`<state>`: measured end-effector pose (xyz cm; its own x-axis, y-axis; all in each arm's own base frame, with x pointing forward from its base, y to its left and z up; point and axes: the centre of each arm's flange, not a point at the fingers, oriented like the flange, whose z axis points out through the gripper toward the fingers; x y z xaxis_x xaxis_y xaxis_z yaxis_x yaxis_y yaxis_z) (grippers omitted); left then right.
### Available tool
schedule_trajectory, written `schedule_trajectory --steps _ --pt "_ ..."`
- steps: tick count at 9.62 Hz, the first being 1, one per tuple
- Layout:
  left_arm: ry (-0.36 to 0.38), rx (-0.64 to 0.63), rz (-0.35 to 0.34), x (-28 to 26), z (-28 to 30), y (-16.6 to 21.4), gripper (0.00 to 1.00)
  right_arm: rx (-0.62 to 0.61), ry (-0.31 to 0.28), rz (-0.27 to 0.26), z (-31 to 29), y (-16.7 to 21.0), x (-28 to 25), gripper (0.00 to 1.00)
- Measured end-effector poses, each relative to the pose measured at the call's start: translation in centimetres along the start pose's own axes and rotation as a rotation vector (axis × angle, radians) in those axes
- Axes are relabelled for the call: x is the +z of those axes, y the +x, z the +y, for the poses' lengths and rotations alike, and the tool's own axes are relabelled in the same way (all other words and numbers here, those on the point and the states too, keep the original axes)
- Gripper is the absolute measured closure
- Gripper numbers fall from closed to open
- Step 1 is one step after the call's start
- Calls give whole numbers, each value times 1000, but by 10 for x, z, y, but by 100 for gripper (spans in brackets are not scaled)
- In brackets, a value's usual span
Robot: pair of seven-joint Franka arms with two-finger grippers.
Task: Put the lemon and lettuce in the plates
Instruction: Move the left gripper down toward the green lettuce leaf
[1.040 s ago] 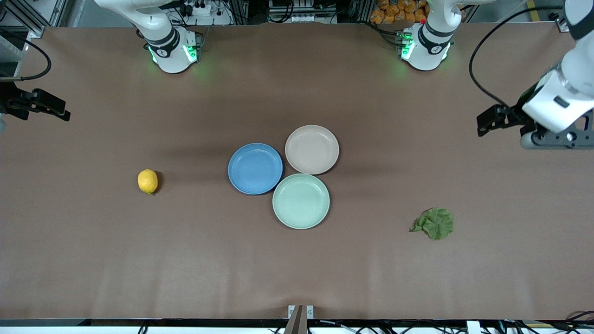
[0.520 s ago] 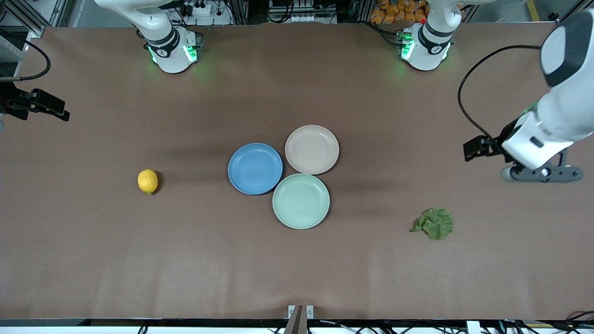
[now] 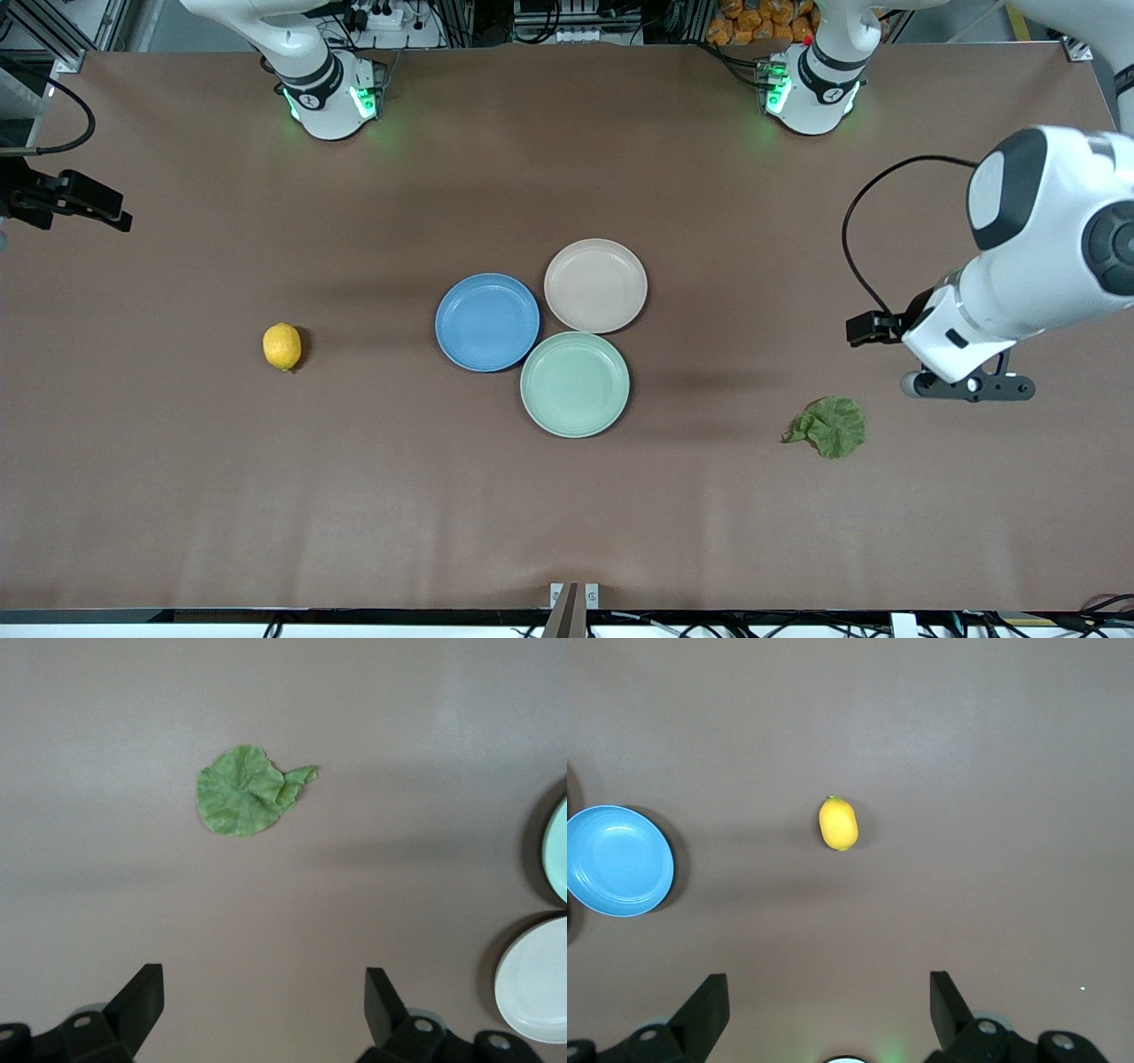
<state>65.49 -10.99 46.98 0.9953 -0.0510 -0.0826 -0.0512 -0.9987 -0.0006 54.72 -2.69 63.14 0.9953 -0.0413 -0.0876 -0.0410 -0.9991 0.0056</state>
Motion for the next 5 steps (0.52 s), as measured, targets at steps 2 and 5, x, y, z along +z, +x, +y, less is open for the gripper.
schedule_trajectory --steps 2,5 --pt "-1 -19 -18 21 -13 9 0 -2 -1 -7 -1 2 4 0" --pt "52 -7 -28 80 -20 33 0 -6 -8 -37 -6 17 25 0"
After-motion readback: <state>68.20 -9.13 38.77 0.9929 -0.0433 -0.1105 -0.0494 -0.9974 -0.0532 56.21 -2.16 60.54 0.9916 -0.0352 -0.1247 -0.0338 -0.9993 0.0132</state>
